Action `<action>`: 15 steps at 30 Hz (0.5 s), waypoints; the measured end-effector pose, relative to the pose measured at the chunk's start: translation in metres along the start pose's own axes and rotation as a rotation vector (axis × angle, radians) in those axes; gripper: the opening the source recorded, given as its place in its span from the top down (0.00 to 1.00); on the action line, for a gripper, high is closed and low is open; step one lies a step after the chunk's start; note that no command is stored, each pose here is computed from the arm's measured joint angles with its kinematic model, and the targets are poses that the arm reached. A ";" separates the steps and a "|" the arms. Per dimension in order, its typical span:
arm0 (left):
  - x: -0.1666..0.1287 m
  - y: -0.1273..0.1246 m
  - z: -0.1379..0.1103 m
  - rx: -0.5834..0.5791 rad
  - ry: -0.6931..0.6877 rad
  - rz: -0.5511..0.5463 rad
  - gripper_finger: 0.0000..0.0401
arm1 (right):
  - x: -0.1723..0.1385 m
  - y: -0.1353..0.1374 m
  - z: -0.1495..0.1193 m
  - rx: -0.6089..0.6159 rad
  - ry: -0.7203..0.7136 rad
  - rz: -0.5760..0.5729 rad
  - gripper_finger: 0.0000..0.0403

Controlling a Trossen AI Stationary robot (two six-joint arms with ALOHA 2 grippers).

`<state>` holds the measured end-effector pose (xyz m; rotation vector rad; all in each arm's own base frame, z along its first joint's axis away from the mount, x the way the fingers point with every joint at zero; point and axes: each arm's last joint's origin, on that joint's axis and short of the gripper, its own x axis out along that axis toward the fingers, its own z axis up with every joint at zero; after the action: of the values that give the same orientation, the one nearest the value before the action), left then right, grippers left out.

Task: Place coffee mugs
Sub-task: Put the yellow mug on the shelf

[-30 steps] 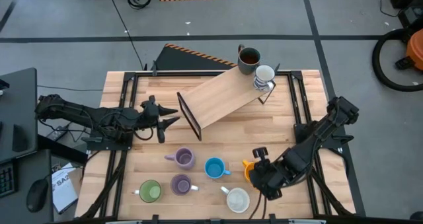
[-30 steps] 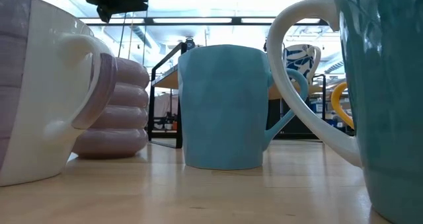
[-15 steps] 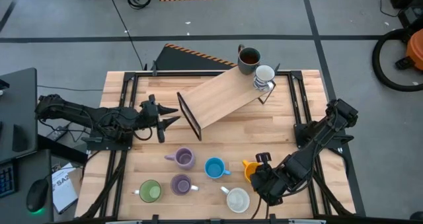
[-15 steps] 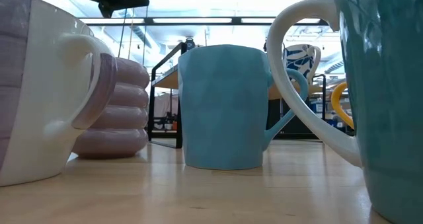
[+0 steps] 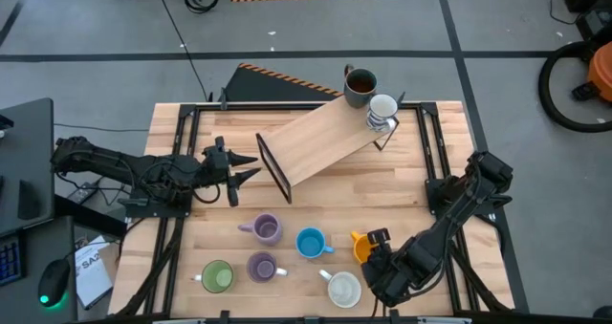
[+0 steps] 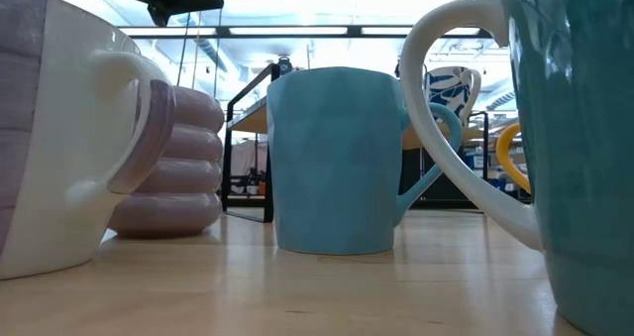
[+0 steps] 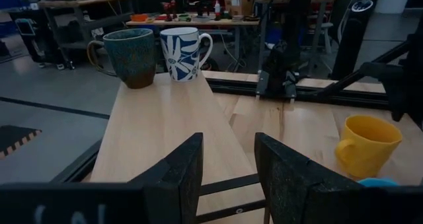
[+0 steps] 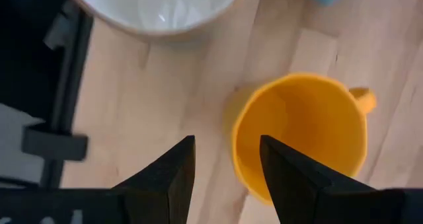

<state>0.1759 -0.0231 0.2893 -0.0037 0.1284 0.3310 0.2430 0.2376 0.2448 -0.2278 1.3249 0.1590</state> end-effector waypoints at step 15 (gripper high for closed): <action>0.000 0.000 0.000 -0.007 0.001 -0.001 0.65 | 0.031 0.002 -0.005 -0.106 0.127 -0.044 0.57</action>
<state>0.1759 -0.0232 0.2892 -0.0110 0.1277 0.3304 0.2451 0.2376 0.2136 -0.3612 1.4378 0.1800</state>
